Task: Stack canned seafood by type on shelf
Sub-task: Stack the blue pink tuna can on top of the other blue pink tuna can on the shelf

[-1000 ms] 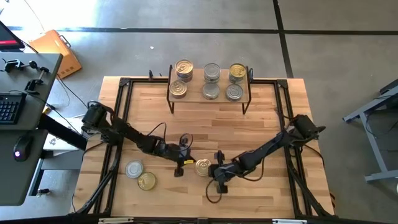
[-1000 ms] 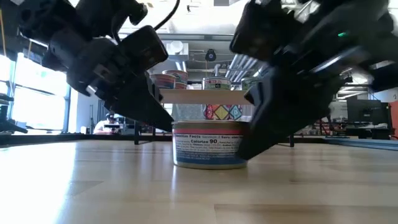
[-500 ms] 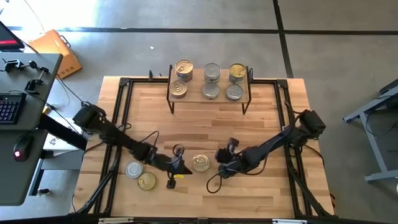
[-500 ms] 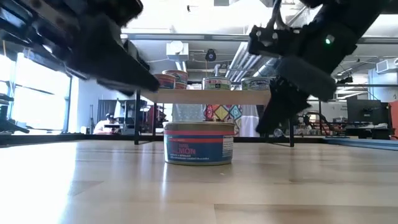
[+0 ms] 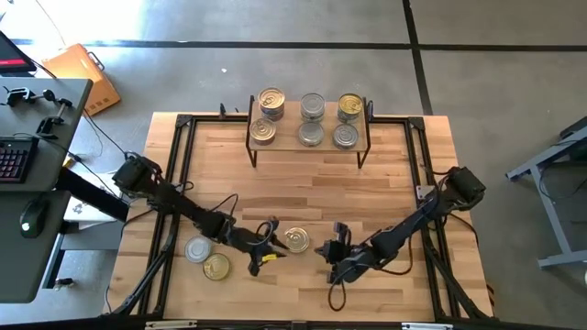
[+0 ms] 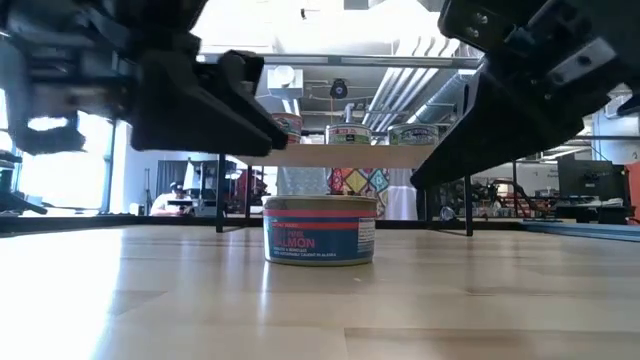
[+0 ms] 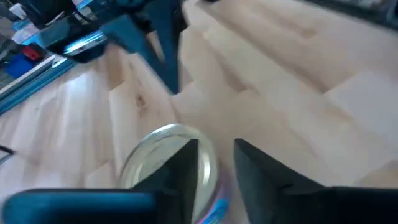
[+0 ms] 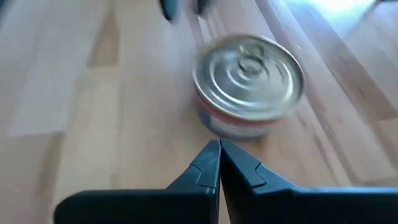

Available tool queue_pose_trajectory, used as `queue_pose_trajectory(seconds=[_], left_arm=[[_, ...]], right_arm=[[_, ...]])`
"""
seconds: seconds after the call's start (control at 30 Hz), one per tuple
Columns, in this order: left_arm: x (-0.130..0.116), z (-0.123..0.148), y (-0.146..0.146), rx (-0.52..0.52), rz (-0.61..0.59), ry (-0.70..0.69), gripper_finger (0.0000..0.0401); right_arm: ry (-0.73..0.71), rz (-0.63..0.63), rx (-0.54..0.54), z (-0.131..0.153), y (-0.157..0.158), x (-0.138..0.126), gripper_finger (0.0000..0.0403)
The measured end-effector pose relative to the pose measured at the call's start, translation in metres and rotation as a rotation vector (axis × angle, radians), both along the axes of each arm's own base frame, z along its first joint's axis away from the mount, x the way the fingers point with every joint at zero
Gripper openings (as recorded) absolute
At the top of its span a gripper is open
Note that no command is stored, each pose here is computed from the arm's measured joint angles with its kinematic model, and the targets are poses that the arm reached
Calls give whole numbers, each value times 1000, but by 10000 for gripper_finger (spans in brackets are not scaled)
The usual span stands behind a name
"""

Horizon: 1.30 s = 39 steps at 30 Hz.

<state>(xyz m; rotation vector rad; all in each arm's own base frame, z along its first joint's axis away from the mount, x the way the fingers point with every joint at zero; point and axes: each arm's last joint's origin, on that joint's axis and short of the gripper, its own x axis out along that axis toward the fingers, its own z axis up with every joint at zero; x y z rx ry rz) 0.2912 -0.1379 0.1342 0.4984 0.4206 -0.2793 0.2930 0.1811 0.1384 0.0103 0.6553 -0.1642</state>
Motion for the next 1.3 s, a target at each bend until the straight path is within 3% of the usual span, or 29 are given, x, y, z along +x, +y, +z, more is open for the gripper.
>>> queue_pose_trajectory(seconds=[0.17, 0.3, 0.43, 0.63, 0.73, 1.07, 1.3], left_arm=[[10, -11, 11, 88, 9, 66, 155], [15, -20, 16, 124, 4, 144, 159], [22, -22, 16, 113, 16, 147, 122], [30, -15, 12, 98, 17, 158, 21], [35, -9, 10, 56, 47, 173, 8], [55, 18, 2, -93, 176, 278, 1], [63, 31, 4, -205, 269, 336, 1]], right_arm=[[-75, 9, 49, -6, -1, -4, 2], [-83, 17, 61, -7, -1, -5, 2], [-89, 72, 52, -6, 0, -4, 2], [-156, 175, -28, 2, 4, 1, 13], [-181, 219, -84, 5, 5, 3, 45], [-159, 337, -337, 5, -2, 7, 202], [-116, 417, -489, 3, -10, 11, 240]])
